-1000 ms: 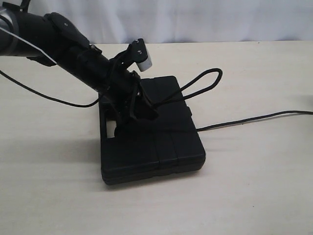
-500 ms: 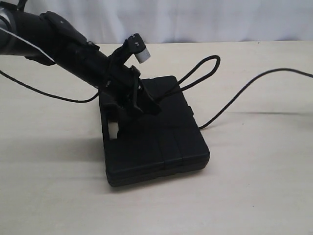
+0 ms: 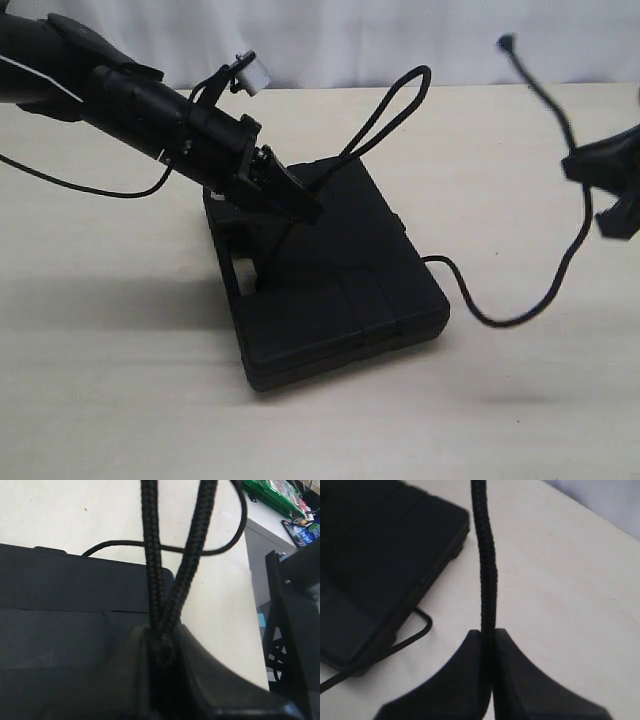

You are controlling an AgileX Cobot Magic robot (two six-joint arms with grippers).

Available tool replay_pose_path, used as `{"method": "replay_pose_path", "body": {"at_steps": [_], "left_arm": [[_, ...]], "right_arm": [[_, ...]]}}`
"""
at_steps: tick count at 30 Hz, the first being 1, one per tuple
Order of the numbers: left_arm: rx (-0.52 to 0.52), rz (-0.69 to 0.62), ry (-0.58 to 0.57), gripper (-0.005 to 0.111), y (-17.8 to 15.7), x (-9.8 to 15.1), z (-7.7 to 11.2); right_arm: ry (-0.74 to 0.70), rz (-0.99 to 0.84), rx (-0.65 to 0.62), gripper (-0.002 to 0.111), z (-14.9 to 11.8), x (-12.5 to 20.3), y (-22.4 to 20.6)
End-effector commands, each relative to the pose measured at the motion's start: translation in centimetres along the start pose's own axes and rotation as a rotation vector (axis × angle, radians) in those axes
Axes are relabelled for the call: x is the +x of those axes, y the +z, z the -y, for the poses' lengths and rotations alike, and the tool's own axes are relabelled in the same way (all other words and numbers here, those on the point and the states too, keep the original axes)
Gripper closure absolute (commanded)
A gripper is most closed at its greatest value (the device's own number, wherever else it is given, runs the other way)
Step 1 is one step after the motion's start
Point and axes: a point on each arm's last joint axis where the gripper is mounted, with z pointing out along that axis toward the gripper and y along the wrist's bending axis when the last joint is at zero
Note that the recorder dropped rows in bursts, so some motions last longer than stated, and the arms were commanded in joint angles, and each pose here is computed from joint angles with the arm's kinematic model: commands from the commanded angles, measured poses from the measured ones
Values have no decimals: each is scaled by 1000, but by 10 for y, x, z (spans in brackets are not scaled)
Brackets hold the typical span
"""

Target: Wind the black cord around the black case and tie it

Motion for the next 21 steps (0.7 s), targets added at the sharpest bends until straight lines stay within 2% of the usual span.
{"method": "replay_pose_path", "body": {"at_steps": [1,5,11,16,21], "left_arm": [[66,35,-20,107,-2,-3,7],[66,35,-20,107,-2,-3,7],[66,29,-18,107,-1,-3,7],[66,29,-18,107,-1,-3,7],[66,29,-18,107,-1,-3,7]], "right_arm": [[-110,-86,53,104,-23,8,13],[-202,-113,-6,104,-40,8,21],[-208,-76,-5,104,-44,-3,24],[-149,-33,14,104,-43,-7,24],[-164,27,-23,104,-47,-12,24]]}}
